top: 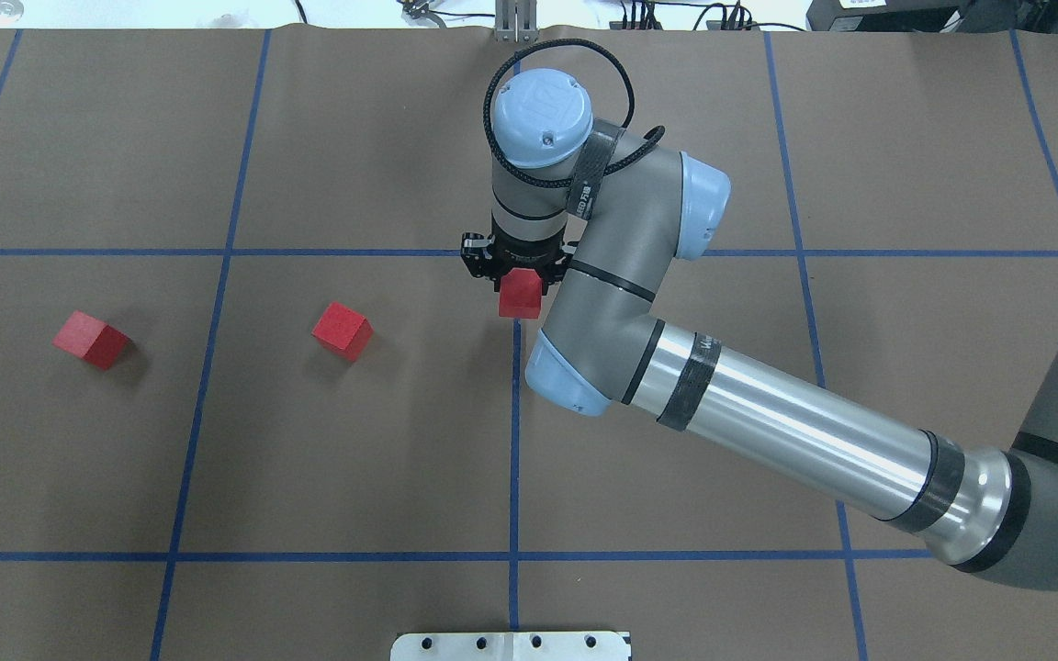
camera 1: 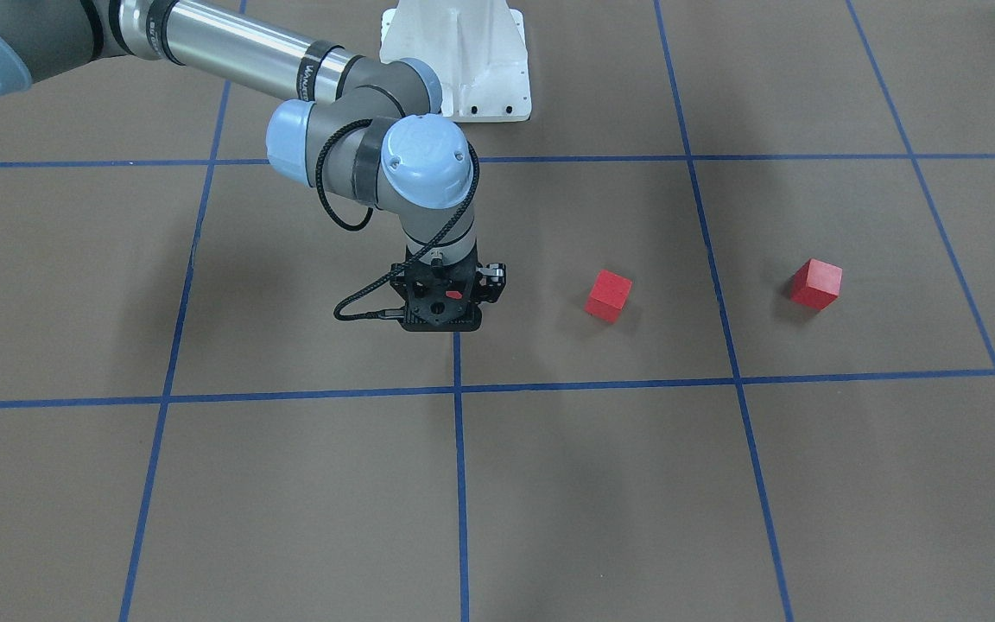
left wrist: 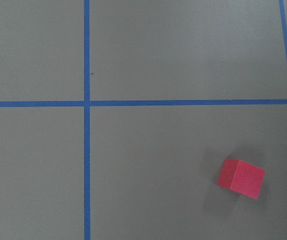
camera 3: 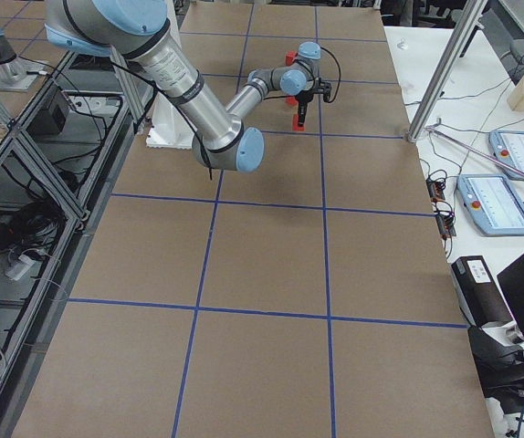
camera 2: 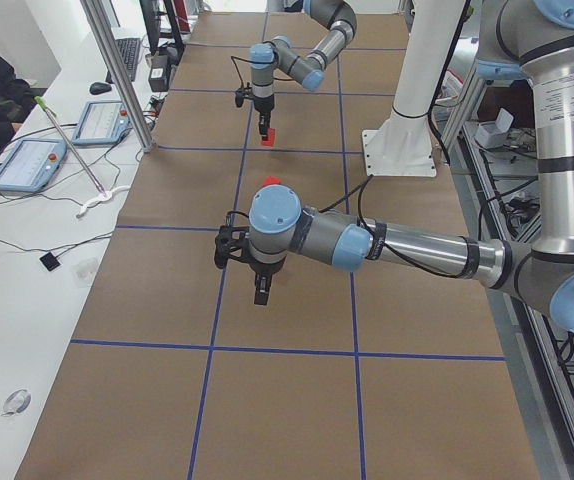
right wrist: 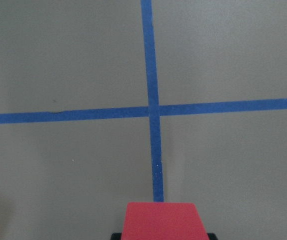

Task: Form red blocks into L shape at center
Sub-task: 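Carry the red cube with the right gripper to the center and set it down, then open and raise the right gripper while the left gripper grasps the middle red cube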

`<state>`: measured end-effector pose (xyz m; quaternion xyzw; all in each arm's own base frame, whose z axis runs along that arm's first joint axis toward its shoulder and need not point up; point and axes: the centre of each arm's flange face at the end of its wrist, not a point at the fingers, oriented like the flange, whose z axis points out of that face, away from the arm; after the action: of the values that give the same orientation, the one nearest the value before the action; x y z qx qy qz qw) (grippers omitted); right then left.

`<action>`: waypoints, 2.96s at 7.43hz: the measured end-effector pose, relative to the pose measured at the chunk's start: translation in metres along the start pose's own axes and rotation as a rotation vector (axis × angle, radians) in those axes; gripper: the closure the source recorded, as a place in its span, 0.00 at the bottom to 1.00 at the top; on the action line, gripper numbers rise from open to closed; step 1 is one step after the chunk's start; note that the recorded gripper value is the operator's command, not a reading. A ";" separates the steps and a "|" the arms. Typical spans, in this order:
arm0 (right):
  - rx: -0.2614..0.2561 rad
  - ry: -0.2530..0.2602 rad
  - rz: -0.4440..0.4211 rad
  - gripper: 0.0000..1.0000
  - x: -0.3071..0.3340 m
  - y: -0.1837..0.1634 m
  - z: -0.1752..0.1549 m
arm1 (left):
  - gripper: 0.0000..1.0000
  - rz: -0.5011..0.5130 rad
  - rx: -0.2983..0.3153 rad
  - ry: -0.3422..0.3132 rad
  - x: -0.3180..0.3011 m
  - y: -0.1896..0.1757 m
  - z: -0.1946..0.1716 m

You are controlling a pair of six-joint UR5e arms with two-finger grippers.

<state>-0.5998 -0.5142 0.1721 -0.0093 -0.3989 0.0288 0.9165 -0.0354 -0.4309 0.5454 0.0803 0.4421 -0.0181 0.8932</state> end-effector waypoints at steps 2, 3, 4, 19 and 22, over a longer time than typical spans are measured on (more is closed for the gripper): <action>-0.010 0.008 -0.005 0.84 -0.002 0.006 0.008 | 0.00 -0.002 0.000 -0.001 0.000 0.000 0.000; -0.015 0.013 -0.007 0.81 -0.003 0.008 0.012 | 0.00 -0.003 0.000 -0.001 0.000 0.000 0.000; -0.019 0.015 -0.009 0.58 -0.004 0.010 0.015 | 0.00 -0.003 0.000 -0.002 0.000 0.000 0.000; -0.005 -0.118 0.033 0.01 0.137 -0.014 -0.065 | 0.00 0.014 -0.002 0.102 0.128 -0.026 0.039; 0.007 -0.153 0.011 0.01 0.300 -0.021 -0.090 | 0.00 0.172 0.018 0.083 0.280 -0.027 0.114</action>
<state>-0.3289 -0.5169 0.3311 -0.0061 -0.4676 0.0359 0.8832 0.2219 -0.4644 0.3882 0.1267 0.4702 0.0583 0.8715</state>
